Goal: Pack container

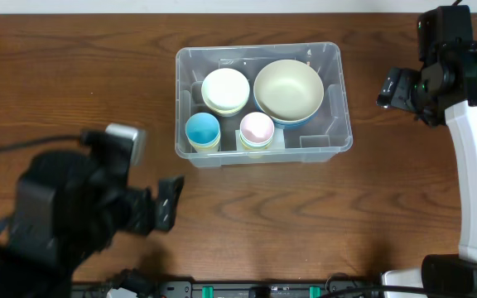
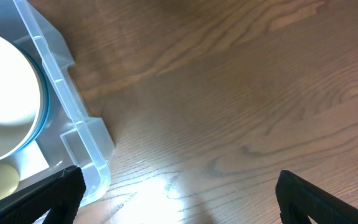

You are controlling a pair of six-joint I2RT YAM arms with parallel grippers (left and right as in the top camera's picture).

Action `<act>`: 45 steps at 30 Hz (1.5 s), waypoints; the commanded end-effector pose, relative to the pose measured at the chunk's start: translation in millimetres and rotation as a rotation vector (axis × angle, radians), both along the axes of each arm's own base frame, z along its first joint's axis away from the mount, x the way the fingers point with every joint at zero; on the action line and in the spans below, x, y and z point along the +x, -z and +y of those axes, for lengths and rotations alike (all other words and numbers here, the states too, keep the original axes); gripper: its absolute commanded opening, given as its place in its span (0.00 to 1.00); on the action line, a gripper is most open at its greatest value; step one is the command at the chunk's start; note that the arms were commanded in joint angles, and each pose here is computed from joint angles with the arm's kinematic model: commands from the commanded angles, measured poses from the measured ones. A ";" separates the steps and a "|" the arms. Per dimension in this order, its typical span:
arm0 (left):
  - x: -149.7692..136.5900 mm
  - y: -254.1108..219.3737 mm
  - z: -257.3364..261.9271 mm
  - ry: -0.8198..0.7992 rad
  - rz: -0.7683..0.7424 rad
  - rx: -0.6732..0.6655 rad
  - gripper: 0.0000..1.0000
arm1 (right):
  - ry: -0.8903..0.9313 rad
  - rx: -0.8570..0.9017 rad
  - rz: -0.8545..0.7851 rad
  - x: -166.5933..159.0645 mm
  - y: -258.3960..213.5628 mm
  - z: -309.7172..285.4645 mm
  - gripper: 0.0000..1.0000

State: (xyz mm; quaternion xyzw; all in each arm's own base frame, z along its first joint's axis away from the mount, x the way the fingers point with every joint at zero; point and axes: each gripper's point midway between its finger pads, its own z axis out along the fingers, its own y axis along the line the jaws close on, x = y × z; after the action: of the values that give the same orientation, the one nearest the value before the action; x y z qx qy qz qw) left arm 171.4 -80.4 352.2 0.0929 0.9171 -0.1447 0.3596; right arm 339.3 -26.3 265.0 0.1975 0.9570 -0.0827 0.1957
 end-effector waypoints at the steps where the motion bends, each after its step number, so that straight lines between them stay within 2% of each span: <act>1: -17.0 -4.8 13.6 0.004 -0.046 0.047 0.98 | 0.007 -0.013 -0.004 -0.4 -2.2 -3.8 0.99; 11: -66.1 13.1 47.4 -0.059 -0.009 0.123 0.98 | 0.007 -0.013 -0.005 -0.4 -2.2 -3.8 0.99; 14: -75.9 8.1 56.1 -0.114 -0.083 0.095 0.98 | 0.007 -0.013 -0.005 -0.4 -2.2 -3.8 0.99; 23: -86.2 -3.7 70.1 -0.251 -0.437 0.002 0.98 | 0.007 -0.013 -0.005 -0.4 -2.2 -3.8 0.99; 27: -77.4 7.4 71.0 -0.280 -0.536 -0.021 0.98 | 0.007 -0.013 -0.005 -0.4 -2.2 -3.8 0.99; 35: -25.4 31.2 57.0 -0.251 -0.724 -0.092 0.98 | 0.007 -0.013 -0.005 -0.4 -2.2 -3.8 0.99; 45: 32.0 98.7 45.2 -0.231 -0.749 -0.108 0.98 | 0.007 -0.013 -0.005 -0.4 -2.2 -3.8 0.99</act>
State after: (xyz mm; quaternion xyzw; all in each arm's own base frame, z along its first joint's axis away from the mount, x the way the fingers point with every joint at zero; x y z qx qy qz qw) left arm 197.7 -33.0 265.8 0.0089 0.7174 -0.1086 0.6881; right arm 339.3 -26.4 265.0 0.1976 0.9570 -0.0829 0.1958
